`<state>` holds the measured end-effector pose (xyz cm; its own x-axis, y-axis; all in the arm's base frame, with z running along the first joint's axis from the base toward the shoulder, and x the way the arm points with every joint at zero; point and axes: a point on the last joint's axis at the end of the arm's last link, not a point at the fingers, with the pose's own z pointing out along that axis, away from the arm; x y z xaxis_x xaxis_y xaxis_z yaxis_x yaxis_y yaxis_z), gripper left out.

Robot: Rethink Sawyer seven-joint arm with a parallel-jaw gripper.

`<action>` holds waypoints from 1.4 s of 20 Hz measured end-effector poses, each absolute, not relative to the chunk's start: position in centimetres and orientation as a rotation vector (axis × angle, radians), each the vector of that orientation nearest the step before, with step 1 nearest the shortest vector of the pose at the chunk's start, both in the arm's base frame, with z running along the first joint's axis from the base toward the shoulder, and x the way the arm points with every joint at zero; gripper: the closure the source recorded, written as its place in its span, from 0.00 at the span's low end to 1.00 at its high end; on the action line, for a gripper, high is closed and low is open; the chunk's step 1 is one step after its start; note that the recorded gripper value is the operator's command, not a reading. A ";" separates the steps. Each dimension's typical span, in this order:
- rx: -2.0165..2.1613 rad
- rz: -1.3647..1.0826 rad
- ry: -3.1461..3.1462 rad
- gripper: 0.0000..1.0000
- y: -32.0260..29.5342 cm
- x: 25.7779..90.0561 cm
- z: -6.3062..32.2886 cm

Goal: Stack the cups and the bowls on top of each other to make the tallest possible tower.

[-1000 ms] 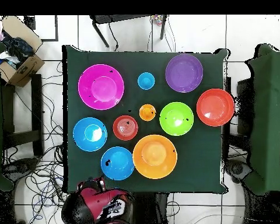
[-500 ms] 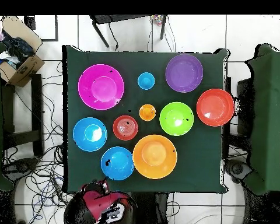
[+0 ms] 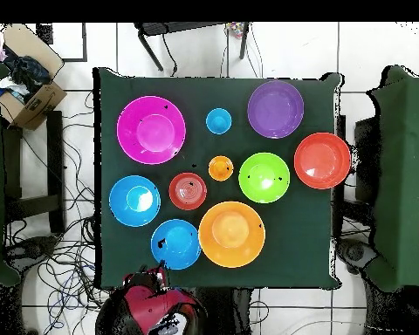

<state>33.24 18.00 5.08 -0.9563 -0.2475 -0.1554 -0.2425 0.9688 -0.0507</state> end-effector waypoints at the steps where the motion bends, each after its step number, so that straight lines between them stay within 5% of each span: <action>1: -0.376 -0.054 2.952 0.00 18.0 33.1 5.1; 28: -0.569 -0.147 2.864 0.00 19.1 27.5 -0.3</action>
